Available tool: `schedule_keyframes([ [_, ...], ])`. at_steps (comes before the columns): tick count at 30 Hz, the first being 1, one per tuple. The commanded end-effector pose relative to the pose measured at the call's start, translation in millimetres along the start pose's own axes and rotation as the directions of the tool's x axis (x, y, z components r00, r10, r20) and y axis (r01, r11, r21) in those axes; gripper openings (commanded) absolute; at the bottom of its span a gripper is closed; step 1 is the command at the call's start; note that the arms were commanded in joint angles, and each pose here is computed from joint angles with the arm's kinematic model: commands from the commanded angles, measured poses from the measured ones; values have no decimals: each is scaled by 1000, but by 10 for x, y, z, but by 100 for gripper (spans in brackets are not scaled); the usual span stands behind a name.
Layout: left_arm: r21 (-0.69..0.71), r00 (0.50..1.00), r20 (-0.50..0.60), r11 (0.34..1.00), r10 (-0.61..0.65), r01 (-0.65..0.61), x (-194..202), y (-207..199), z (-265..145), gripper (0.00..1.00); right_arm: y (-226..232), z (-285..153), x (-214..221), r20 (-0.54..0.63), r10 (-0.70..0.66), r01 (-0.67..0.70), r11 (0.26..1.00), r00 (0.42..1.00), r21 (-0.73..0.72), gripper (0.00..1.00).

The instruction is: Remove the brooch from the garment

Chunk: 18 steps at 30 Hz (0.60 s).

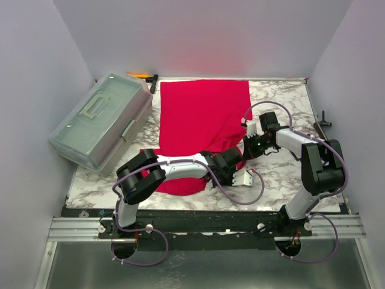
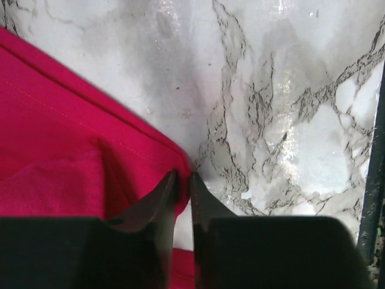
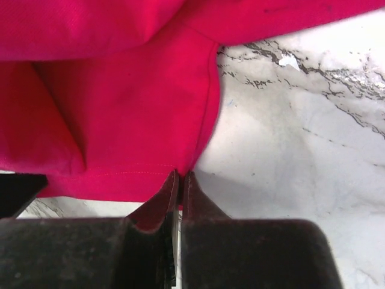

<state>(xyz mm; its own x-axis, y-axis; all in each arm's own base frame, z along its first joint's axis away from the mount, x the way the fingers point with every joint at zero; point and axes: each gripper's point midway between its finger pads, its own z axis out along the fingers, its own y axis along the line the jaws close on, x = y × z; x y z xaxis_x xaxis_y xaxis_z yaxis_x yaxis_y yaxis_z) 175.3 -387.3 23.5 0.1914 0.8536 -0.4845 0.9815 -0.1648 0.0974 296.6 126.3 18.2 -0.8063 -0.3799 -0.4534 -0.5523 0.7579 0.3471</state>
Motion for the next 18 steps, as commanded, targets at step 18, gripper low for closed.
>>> schedule_keyframes([
  [18, 241, 939, 340, 970, -56, -29, -1729, -370, -278, 0, -762, -1117, -39, -57, -120, 132, 931, 991, 340, 1],
])
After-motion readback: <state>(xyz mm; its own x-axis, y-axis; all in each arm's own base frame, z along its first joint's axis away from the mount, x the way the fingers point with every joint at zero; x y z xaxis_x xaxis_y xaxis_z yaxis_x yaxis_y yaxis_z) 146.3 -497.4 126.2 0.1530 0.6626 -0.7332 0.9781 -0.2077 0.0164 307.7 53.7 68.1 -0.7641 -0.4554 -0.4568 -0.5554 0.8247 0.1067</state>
